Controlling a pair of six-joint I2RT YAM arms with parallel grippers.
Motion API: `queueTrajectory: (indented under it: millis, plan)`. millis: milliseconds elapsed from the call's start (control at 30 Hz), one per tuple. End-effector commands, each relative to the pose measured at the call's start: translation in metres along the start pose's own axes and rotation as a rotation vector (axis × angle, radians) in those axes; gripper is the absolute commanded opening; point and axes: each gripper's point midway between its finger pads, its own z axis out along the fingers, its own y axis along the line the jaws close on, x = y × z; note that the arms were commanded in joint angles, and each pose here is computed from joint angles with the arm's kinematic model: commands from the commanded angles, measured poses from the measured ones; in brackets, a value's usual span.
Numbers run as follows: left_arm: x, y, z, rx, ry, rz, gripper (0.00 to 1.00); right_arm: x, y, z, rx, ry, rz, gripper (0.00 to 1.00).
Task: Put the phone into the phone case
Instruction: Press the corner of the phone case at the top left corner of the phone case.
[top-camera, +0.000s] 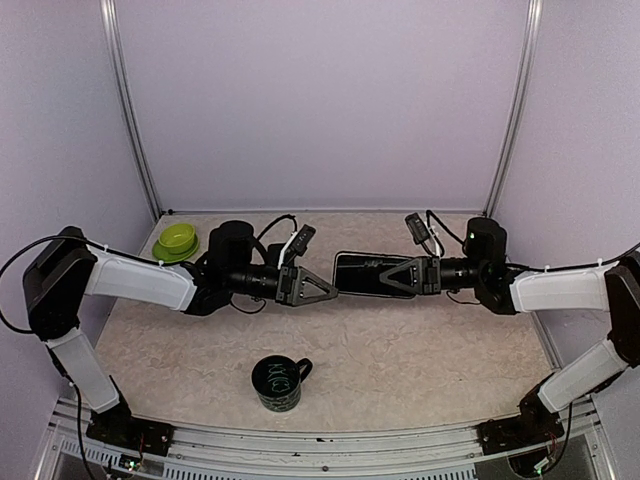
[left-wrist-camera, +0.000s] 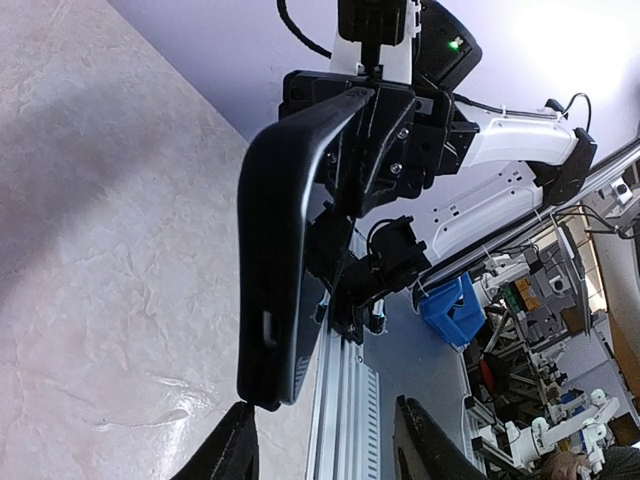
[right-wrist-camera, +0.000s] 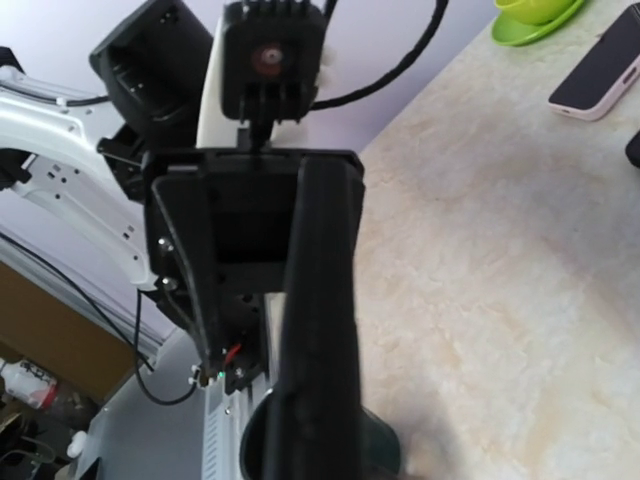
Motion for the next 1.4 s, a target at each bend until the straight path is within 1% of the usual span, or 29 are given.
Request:
queueTrajectory:
  millis: [0,67,133,233,300,367,400,533,600,633,733,833,867,900,933,967,1033,1067,1200,1367]
  plan:
    - [-0.012,-0.001,0.003,-0.004,-0.031,0.036,0.47,-0.006,0.023,0.0,-0.09,-0.006,-0.065,0.0]
    - [-0.013,0.0,0.003,-0.01,-0.037,0.037,0.5,-0.004,0.023,0.002,-0.096,-0.005,-0.062,0.0]
    - [-0.015,0.0,0.003,-0.012,-0.042,0.038,0.5,-0.002,0.024,0.003,-0.104,-0.003,-0.06,0.0]
    - [-0.016,0.0,0.004,-0.012,-0.044,0.037,0.5,0.003,0.023,0.008,-0.117,0.01,-0.049,0.0]
    - [-0.017,-0.001,0.004,-0.005,-0.046,0.039,0.47,0.005,0.021,0.011,-0.115,0.016,-0.042,0.0]
    - [-0.017,-0.002,0.005,0.005,-0.044,0.035,0.41,0.007,0.018,0.012,-0.102,0.016,-0.042,0.0]
    - [-0.017,-0.002,0.005,0.01,-0.044,0.033,0.36,0.007,0.016,0.013,-0.093,0.015,-0.042,0.0]
    - [-0.014,-0.002,0.008,0.023,-0.034,0.022,0.11,0.005,0.008,0.014,-0.033,0.004,-0.062,0.0]
    - [-0.012,-0.001,0.009,0.024,-0.027,0.016,0.02,0.002,0.005,0.014,0.0,-0.003,-0.079,0.0]
    - [-0.011,-0.001,0.009,0.024,-0.024,0.014,0.0,0.001,0.003,0.014,0.023,-0.007,-0.091,0.0]
    - [-0.01,0.0,0.009,0.027,-0.02,0.015,0.0,-0.001,-0.002,0.012,0.077,-0.004,-0.122,0.0]
    - [-0.006,0.0,0.008,0.024,-0.006,0.024,0.0,0.001,-0.004,0.012,0.094,0.013,-0.122,0.0]
    - [-0.006,0.001,0.007,0.022,-0.003,0.028,0.05,0.001,-0.004,0.012,0.093,0.015,-0.122,0.0]
    - [-0.006,0.0,0.007,0.024,-0.001,0.034,0.16,0.001,-0.003,0.012,0.089,0.016,-0.124,0.0]
    - [-0.006,0.0,0.005,0.028,0.002,0.036,0.22,0.0,-0.002,0.011,0.088,0.016,-0.123,0.0]
    - [-0.006,-0.002,0.004,0.033,0.002,0.039,0.3,0.0,-0.002,0.011,0.087,0.016,-0.124,0.0]
    - [-0.008,-0.004,0.001,0.035,-0.005,0.043,0.39,0.0,-0.001,0.011,0.084,0.018,-0.128,0.0]
    - [-0.01,-0.005,-0.001,0.032,-0.013,0.046,0.41,0.001,0.0,0.012,0.076,0.026,-0.127,0.0]
    - [-0.022,-0.001,-0.009,-0.001,-0.053,0.044,0.43,0.005,-0.002,0.013,0.068,0.045,-0.108,0.0]
    - [-0.028,0.007,-0.007,-0.036,-0.065,0.037,0.41,0.008,-0.003,0.015,0.062,0.051,-0.091,0.0]
